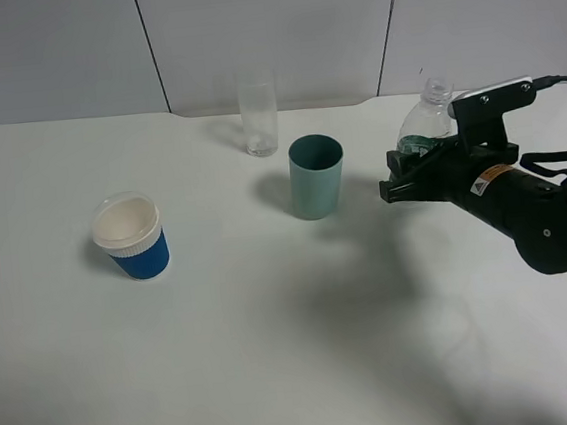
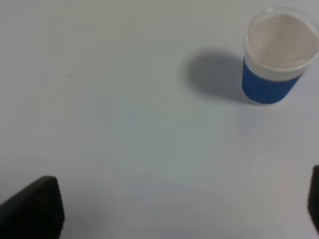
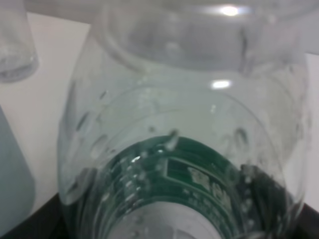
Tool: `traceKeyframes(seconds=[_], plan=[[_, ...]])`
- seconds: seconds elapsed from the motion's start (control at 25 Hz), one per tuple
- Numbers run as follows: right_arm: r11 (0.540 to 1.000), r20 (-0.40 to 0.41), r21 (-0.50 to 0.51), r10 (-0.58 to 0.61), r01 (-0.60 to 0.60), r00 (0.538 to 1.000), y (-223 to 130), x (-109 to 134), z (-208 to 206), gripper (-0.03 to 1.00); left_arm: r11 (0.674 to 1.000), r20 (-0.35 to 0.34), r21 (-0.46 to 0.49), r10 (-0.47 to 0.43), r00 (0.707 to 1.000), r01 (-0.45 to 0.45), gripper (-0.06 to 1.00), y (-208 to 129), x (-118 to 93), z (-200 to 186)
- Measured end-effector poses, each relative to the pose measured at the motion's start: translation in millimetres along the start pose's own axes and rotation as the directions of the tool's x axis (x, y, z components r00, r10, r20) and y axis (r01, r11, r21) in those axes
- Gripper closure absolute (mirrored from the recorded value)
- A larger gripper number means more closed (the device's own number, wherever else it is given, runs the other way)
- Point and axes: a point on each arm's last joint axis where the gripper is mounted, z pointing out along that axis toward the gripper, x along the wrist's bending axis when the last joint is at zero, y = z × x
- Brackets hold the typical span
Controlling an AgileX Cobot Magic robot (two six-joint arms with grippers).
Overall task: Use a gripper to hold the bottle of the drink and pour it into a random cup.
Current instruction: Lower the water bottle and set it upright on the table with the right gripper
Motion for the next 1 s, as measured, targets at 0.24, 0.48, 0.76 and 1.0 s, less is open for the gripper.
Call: traceKeyframes(seconds=[0.24, 0.48, 0.76, 1.0], plan=[[1.000, 0.001, -0.006, 0.014, -0.014, 1.000, -0.6, 0.0, 0.7, 0.40, 1.000, 0.000, 0.000, 0.000, 1.000, 0.000, -0.05, 0.0, 0.0, 0.0], [1.000, 0.002, 0.010, 0.008, -0.008, 1.000, -6.8, 0.5, 3.1, 0.40, 1.000, 0.000, 0.000, 0.000, 1.000, 0.000, -0.05, 0.0, 0.0, 0.0], [1.000, 0.009, 0.011, 0.002, -0.002, 1.000, -6.9, -0.1, 3.1, 0.40, 1.000, 0.000, -0.001, 0.000, 1.000, 0.000, -0.05, 0.1, 0.0, 0.0], [0.999, 0.020, 0.043, 0.011, -0.012, 1.000, -9.7, -1.1, 3.0, 0.40, 1.000, 0.000, -0.001, 0.000, 1.000, 0.000, -0.05, 0.1, 0.0, 0.0]])
